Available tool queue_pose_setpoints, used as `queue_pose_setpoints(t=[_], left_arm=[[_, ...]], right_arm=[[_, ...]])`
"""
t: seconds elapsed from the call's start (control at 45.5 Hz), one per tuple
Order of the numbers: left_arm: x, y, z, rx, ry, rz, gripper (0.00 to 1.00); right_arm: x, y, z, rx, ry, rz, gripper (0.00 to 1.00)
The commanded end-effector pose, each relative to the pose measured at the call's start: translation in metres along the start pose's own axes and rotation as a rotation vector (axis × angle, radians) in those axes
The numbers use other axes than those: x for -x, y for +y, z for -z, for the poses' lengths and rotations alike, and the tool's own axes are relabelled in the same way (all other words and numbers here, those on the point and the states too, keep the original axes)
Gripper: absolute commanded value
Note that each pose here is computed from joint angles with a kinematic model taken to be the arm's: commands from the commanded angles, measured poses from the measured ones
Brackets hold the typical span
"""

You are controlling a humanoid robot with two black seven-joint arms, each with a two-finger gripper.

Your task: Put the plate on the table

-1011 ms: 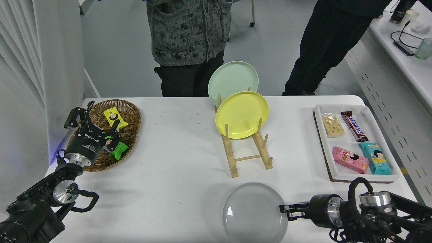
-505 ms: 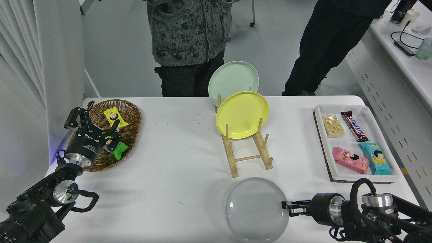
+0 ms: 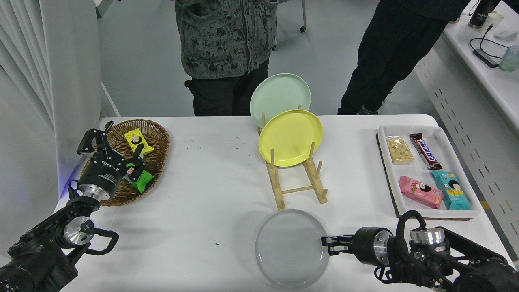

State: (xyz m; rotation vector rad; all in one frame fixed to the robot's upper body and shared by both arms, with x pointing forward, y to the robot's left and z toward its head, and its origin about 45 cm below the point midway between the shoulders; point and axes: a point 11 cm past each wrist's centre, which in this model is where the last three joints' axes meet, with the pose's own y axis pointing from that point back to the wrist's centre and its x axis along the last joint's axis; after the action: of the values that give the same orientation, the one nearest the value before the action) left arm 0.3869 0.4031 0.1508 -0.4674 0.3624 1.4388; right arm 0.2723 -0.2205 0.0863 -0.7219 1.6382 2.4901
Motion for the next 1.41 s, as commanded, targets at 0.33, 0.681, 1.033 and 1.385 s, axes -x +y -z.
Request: queue_pose_setpoints(t=[0.33, 0.681, 1.033, 1.385], left_arm=[[0.000, 0.000, 0.000, 0.000, 0.000, 0.000, 0.98], [0.000, 0.000, 0.000, 0.000, 0.000, 0.000, 0.98], [0.000, 0.000, 0.000, 0.000, 0.000, 0.000, 0.98], [0.000, 0.000, 0.000, 0.000, 0.000, 0.000, 0.98]], right_arm=[[0.006, -0.004, -0.004, 0.000, 0.022, -0.041, 1.00], [0.087, 0.079, 0.047, -0.223, 0.267, 0.083, 1.00], [0.174, 0.138, 0.090, -0.712, 1.098, 0.181, 1.00], [0.206, 0.166, 0.133, -0.921, 1.855, 0.228, 1.00]])
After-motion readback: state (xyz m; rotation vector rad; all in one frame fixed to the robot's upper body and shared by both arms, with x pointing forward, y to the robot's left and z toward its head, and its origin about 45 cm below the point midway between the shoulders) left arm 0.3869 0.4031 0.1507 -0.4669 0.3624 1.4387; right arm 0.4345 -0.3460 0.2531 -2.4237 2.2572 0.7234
